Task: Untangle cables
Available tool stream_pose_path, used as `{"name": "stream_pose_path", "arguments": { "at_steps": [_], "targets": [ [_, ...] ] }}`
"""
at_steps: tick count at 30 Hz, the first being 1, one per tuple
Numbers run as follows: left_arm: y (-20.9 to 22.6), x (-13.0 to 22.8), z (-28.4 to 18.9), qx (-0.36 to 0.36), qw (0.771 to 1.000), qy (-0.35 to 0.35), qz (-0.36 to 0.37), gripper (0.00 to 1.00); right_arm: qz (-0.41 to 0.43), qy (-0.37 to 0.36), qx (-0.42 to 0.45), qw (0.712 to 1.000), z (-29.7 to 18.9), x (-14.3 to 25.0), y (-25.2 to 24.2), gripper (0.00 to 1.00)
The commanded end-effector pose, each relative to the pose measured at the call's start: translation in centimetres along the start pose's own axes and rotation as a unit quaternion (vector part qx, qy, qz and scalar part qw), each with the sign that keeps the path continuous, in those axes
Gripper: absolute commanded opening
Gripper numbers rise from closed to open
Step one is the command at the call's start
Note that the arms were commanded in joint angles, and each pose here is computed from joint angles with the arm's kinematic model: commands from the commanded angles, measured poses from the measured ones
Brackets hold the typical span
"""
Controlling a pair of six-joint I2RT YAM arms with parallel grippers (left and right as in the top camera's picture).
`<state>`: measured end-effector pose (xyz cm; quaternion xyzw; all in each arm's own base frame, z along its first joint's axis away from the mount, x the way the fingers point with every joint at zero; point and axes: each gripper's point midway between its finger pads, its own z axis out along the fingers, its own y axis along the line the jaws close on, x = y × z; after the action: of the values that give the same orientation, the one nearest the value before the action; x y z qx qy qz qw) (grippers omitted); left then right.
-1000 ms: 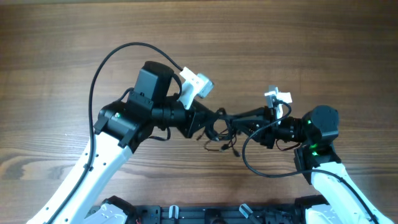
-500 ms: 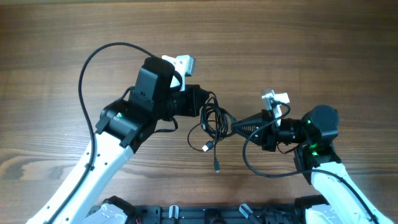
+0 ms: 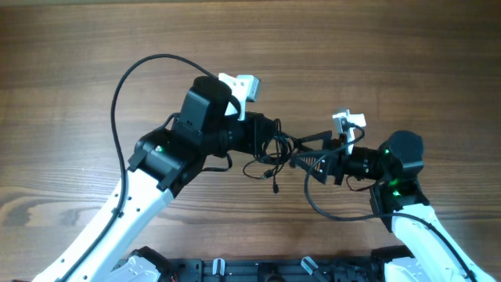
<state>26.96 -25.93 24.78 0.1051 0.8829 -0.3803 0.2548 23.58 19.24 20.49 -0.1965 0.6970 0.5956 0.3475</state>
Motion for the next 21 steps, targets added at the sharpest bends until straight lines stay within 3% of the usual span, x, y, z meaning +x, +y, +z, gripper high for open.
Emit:
{"name": "stream_pose_path", "arguments": {
  "at_steps": [1,7,15,16,18,19,21],
  "targets": [
    [-0.8,-0.4,0.0,0.015,1.000,-0.007,-0.002,0.04,-0.013,-0.007,0.020,1.000,0.3,-0.3,-0.8,0.57],
    [-1.2,-0.5,0.1,0.021,1.000,-0.009,-0.016,0.04,-0.013,-0.009,0.050,0.999,1.5,0.2,-1.5,0.59],
    [-2.9,0.9,0.6,0.037,0.999,0.009,-0.003,0.04,-0.011,-0.010,0.052,0.999,1.6,0.3,-1.5,0.15],
    [-3.0,0.9,0.6,0.037,0.999,0.010,-0.005,0.04,-0.010,-0.009,0.050,0.999,1.6,0.3,-1.4,0.06],
    [-3.0,0.9,0.6,0.037,0.999,0.010,-0.020,0.04,-0.009,-0.009,0.050,0.999,1.6,0.3,-1.4,0.04],
    [-2.9,0.9,0.6,0.035,0.999,0.009,-0.024,0.06,-0.007,-0.008,0.048,0.999,1.6,0.3,-1.4,0.04],
    [-2.9,0.9,0.6,0.035,0.999,0.009,-0.024,0.25,0.018,-0.003,0.038,0.999,1.4,0.5,-1.1,0.04]
  ]
}}
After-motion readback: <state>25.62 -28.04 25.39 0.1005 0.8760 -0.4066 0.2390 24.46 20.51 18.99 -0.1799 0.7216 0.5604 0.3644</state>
